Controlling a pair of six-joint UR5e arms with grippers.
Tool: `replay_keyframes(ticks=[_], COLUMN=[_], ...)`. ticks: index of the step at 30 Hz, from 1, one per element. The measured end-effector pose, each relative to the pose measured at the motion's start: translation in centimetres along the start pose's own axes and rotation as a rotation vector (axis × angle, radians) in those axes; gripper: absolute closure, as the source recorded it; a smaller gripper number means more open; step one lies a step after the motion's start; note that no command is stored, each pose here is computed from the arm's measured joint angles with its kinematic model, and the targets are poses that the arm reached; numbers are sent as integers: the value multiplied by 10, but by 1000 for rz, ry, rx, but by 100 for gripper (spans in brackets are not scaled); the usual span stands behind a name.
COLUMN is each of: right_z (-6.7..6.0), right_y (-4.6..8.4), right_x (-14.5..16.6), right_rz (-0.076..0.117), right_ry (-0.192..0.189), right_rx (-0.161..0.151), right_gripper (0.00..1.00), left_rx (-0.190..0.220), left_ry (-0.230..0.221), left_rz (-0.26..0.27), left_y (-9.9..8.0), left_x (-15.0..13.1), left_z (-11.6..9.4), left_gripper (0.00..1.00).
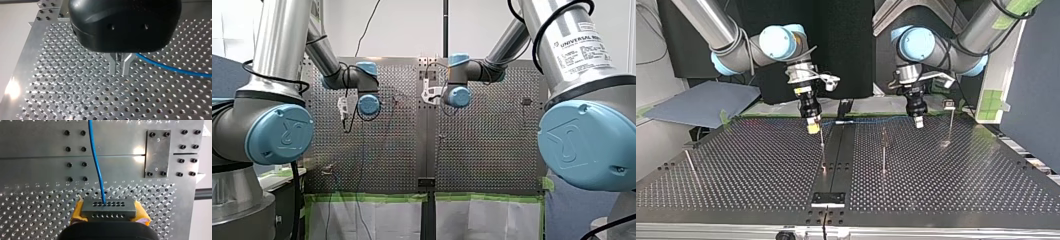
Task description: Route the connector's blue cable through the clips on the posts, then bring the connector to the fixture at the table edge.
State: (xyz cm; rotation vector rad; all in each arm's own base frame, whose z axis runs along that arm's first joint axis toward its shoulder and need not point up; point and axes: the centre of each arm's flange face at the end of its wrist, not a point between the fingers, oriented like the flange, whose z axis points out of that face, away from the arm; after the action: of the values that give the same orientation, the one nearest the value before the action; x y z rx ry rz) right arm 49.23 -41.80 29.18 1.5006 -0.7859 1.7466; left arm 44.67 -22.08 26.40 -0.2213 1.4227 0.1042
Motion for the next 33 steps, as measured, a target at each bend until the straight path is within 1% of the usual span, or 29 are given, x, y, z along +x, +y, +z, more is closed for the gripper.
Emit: replay_keyframes(ticks=[6, 7, 9, 15, 23, 28, 33], right_z=[6, 6, 8, 10, 11, 12, 13], right_y=[2, 3, 4, 8, 10, 10, 12], right_x=[5, 5, 5, 2, -17, -19, -22], right_rz=[11, 14, 17, 26, 28, 30, 33], right_ry=[11, 13, 14, 13, -19, -20, -17], right_rx=[7, 8, 7, 7, 6, 6, 4], right_gripper=[100, 100, 100, 100, 100, 100, 100], left_rx=[44, 49, 56, 62, 65, 76, 89], left_ry=[-17, -18, -21, -23, -10, -4, 10], left_rz=[-8, -9, -9, -9, -7, -5, 3], left_y=[-8, -9, -9, -9, -6, -7, -10], left_x=[-10, -11, -12, -13, -11, -8, 5], left_z=[11, 12, 14, 17, 17, 18, 22], left_gripper=[84, 82, 82, 82, 82, 82, 82])
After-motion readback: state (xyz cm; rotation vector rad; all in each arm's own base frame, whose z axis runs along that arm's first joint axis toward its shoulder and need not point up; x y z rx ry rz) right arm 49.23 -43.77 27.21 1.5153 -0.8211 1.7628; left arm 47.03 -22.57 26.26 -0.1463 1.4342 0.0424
